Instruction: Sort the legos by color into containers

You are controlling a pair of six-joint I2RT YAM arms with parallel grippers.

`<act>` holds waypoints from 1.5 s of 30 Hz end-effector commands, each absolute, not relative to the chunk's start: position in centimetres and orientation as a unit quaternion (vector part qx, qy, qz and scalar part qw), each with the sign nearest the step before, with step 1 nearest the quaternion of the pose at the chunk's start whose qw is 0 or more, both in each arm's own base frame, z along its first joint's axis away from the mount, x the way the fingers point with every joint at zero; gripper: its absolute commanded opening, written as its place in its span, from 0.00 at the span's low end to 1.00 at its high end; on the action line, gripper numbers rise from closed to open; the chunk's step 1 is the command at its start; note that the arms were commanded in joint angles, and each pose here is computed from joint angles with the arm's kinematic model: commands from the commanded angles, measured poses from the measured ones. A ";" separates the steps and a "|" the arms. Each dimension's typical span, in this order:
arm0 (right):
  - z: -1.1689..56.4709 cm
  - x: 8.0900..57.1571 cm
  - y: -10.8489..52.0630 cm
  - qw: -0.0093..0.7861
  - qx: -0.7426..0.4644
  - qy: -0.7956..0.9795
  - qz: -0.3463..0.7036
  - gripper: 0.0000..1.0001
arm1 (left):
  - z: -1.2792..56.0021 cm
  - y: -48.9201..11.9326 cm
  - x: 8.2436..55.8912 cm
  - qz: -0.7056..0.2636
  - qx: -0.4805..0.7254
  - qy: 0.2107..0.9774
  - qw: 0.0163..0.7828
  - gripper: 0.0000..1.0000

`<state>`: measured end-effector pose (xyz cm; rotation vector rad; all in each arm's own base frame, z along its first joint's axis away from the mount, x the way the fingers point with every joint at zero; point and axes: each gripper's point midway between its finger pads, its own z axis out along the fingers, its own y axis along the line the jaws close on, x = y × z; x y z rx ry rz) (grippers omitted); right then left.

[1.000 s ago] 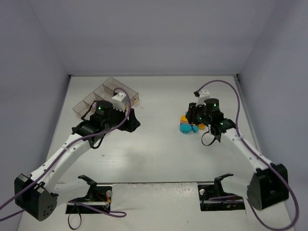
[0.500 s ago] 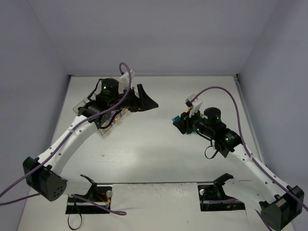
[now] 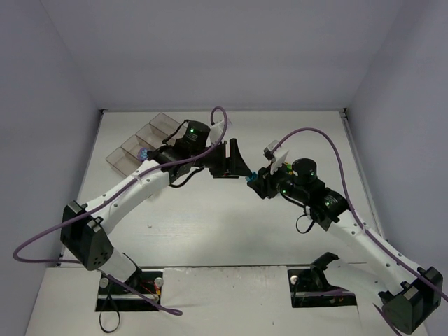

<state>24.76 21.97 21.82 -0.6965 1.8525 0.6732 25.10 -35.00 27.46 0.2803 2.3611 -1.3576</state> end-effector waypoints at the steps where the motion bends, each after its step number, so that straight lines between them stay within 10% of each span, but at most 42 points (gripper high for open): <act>1: 24.0 25.3 22.7 0.534 -0.292 0.740 0.285 0.02 | 30.7 -36.4 25.1 -0.520 0.115 0.815 0.228 0.55; 13: 23.8 24.9 22.9 0.530 -0.288 0.742 0.293 0.01 | 28.7 -38.2 25.6 -0.520 0.115 0.820 0.210 0.43; 19: 23.6 25.0 22.8 0.529 -0.283 0.745 0.290 0.01 | 28.4 -38.4 25.5 -0.521 0.118 0.820 0.204 0.16; 22: 23.3 25.4 22.5 0.531 -0.273 0.751 0.281 0.41 | 28.2 -38.0 25.7 -0.514 0.118 0.823 0.213 0.00; 27: 22.1 26.2 22.0 0.524 -0.254 0.770 0.260 0.66 | 27.1 -35.2 28.3 -0.477 0.098 0.840 0.239 0.00; 45: 19.4 25.0 20.3 0.490 -0.183 0.812 0.259 0.68 | 19.3 -11.6 48.5 -0.101 -0.013 0.909 0.403 0.04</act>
